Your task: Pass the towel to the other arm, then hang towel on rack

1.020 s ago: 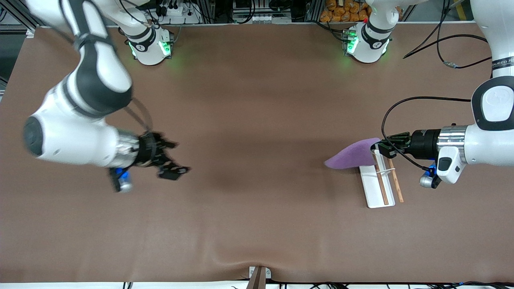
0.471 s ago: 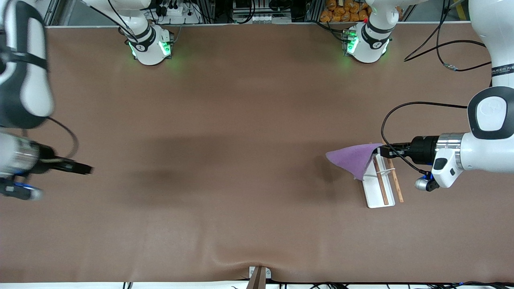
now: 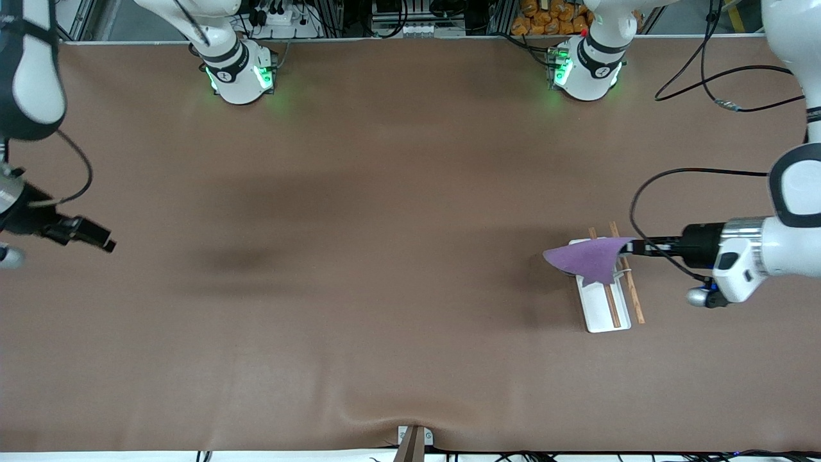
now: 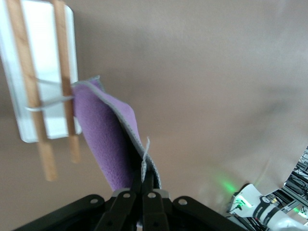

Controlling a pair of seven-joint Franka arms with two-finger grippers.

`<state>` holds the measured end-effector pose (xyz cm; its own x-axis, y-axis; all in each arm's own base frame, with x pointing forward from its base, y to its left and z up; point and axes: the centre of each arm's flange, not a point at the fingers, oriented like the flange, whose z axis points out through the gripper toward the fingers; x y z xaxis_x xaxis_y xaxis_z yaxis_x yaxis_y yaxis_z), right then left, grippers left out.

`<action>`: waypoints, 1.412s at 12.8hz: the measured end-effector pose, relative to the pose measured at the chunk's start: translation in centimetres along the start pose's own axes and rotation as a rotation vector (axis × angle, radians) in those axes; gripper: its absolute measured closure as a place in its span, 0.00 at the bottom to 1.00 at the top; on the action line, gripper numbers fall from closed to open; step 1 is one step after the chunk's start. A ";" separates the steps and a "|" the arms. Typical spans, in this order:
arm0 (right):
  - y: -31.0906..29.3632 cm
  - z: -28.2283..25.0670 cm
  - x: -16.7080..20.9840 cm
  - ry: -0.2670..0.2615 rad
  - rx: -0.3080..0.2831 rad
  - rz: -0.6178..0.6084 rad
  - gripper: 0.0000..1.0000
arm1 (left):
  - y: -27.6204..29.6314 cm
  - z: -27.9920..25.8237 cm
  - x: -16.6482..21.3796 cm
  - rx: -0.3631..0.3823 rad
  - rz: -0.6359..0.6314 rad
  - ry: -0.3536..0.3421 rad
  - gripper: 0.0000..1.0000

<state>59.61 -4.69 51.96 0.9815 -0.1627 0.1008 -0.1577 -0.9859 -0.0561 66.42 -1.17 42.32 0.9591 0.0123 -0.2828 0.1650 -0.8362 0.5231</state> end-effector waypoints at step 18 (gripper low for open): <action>-6.5 -7.0 -0.4 -0.031 -0.012 -0.073 0.00 | -13.8 -3.1 0.3 0.024 0.145 0.009 0.56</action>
<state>59.52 1.53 59.27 0.9933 -0.0893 0.0739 -0.0867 -0.9955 -0.0379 65.13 12.09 37.50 0.9745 -0.1050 -0.1984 0.0189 -0.8424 0.5385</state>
